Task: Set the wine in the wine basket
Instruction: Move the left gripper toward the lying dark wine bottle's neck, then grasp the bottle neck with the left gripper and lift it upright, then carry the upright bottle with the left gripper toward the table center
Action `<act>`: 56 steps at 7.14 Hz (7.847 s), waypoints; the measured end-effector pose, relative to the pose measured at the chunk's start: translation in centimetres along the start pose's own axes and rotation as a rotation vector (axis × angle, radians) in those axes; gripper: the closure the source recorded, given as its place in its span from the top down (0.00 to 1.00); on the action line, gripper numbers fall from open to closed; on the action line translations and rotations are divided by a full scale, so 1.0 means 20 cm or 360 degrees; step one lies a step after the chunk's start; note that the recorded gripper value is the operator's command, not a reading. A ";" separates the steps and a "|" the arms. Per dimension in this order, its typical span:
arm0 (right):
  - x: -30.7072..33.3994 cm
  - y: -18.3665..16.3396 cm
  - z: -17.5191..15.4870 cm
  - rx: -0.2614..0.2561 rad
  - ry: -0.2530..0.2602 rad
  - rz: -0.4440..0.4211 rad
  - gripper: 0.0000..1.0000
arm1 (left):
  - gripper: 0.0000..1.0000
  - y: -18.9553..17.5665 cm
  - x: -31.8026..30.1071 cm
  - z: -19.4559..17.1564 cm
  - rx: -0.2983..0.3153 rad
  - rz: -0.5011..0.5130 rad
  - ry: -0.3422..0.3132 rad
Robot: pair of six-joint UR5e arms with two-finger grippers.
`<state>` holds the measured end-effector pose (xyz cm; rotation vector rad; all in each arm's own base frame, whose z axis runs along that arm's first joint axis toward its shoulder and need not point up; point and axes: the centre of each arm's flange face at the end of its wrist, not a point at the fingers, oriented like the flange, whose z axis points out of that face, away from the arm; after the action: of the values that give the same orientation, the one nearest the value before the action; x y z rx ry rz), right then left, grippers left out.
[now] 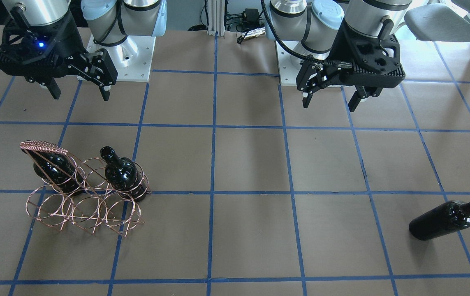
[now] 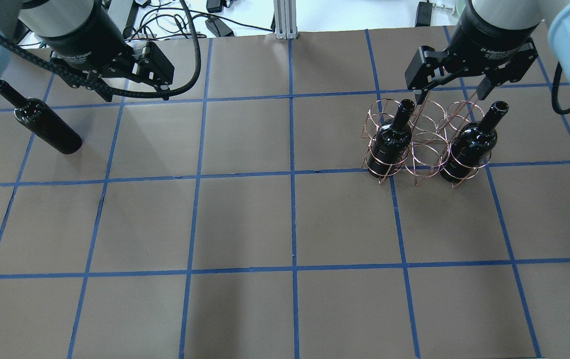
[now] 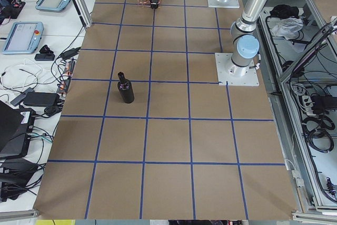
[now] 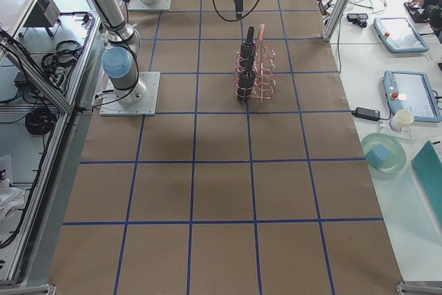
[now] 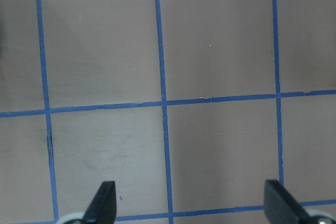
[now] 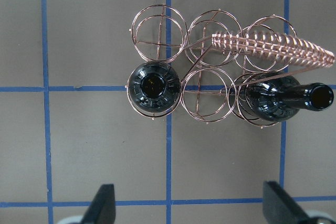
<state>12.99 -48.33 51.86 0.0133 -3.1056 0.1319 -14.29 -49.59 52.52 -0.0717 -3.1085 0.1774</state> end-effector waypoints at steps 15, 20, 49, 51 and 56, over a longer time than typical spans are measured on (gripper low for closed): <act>0.00 0.00 0.00 0.0008 0.0004 -0.0003 1.00 | 1.00 -0.35 -1.60 0.26 0.0072 0.0120 -0.0139; 0.01 0.00 0.00 0.0009 0.0009 -0.0007 1.00 | 0.93 -0.64 -1.88 0.64 0.0028 0.0180 -0.0092; 0.02 -0.01 0.01 -0.0003 0.0020 -0.0009 1.00 | 0.00 0.14 0.50 0.65 -0.0167 -0.0020 0.0027; 0.02 0.00 0.01 -0.0007 0.0021 -0.0011 1.00 | 0.00 0.18 0.50 0.70 -0.0201 -0.0007 0.0002; 0.01 0.00 0.02 -0.0012 0.0016 -0.0009 1.00 | 1.00 0.18 0.48 0.71 -0.0220 -0.0030 -0.0031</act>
<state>12.76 -48.36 51.49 0.0216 -3.0958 0.1196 -24.15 -47.11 38.15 -0.0441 -3.1352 -0.0374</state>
